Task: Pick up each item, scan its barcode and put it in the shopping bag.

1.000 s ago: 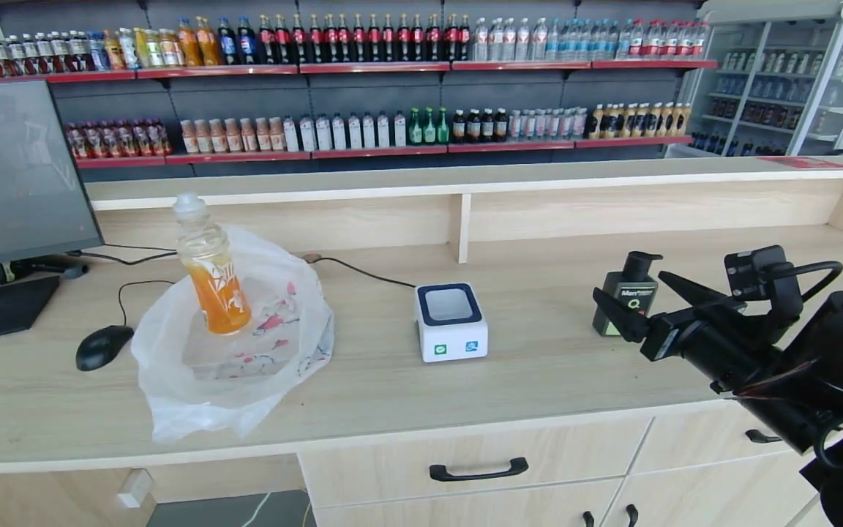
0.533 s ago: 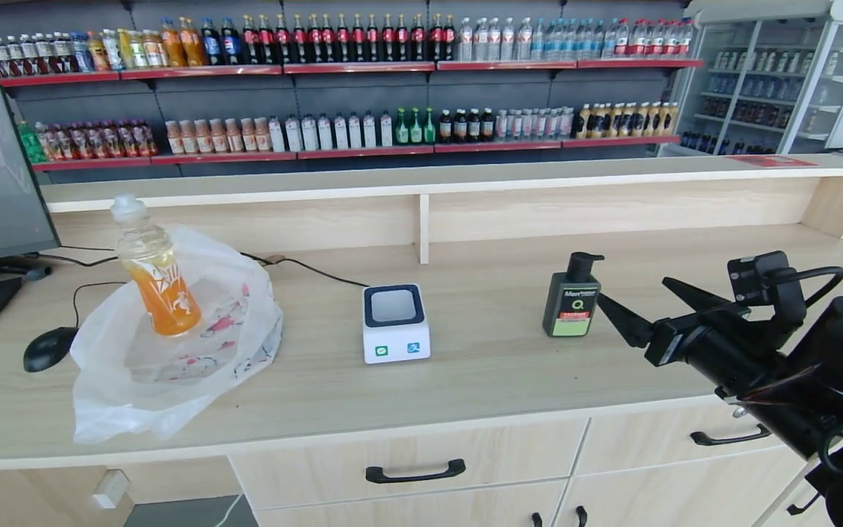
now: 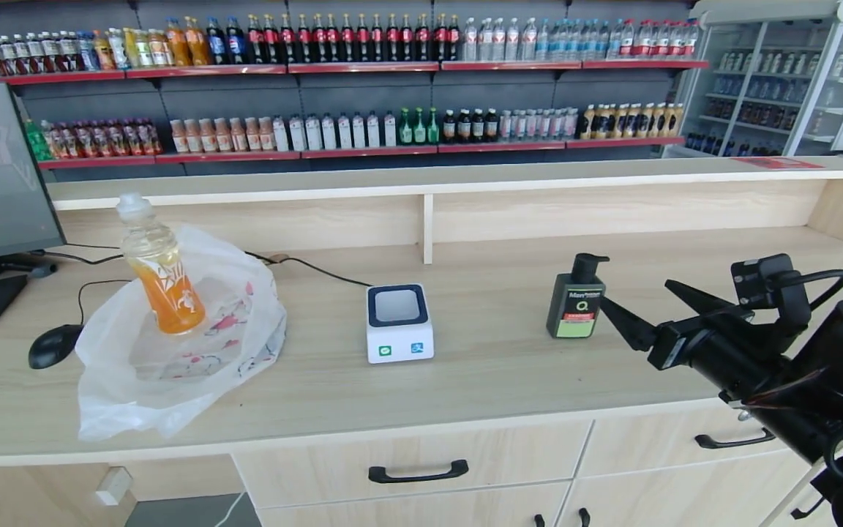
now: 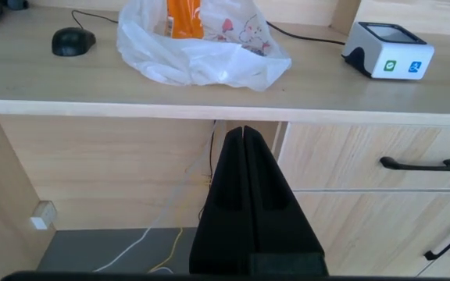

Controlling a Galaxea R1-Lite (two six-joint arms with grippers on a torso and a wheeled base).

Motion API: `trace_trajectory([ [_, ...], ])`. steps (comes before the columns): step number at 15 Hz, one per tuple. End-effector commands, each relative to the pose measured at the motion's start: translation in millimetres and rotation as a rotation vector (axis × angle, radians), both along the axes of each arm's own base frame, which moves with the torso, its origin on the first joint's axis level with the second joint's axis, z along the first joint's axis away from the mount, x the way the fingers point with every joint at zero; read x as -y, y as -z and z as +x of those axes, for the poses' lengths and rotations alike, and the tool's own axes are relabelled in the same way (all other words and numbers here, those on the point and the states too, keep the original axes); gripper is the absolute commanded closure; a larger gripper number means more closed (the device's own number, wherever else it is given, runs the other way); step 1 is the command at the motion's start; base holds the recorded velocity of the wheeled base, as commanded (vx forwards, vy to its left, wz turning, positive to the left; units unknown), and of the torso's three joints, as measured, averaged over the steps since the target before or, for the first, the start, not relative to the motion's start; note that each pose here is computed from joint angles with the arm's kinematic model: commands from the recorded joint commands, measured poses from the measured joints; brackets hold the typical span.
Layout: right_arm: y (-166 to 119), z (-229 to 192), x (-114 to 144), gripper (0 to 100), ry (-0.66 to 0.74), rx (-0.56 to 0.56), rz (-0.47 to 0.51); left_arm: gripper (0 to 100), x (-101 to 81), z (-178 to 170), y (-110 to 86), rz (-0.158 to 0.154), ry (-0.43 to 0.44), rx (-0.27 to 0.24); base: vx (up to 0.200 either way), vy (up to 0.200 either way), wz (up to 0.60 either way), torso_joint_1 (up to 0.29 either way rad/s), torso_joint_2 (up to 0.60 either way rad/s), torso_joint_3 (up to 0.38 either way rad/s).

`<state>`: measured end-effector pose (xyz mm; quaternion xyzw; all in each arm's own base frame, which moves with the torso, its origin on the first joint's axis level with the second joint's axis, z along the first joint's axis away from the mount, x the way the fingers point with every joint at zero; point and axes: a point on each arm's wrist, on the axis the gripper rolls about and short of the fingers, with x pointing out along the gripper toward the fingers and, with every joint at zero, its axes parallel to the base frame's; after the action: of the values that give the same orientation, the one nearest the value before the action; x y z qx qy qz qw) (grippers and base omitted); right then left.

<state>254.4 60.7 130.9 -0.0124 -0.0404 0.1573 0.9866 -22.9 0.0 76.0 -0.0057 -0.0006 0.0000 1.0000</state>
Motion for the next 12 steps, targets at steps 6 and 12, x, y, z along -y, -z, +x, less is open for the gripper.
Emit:
trace_trajectory([
  [6, -4, -5, 11, 0, 0.038, 0.011, 0.002, 100, 0.0, 0, 0.5, -0.001, 0.000, -0.001, 0.000, 0.000, 0.00, 0.000, 0.00, 0.000],
  [12, 1, -3, 11, 0, 0.037, -0.008, -0.002, 100, 0.0, 0, 0.2, 0.010, 0.000, -0.001, 0.000, 0.000, 0.00, 0.000, 0.00, 0.000],
])
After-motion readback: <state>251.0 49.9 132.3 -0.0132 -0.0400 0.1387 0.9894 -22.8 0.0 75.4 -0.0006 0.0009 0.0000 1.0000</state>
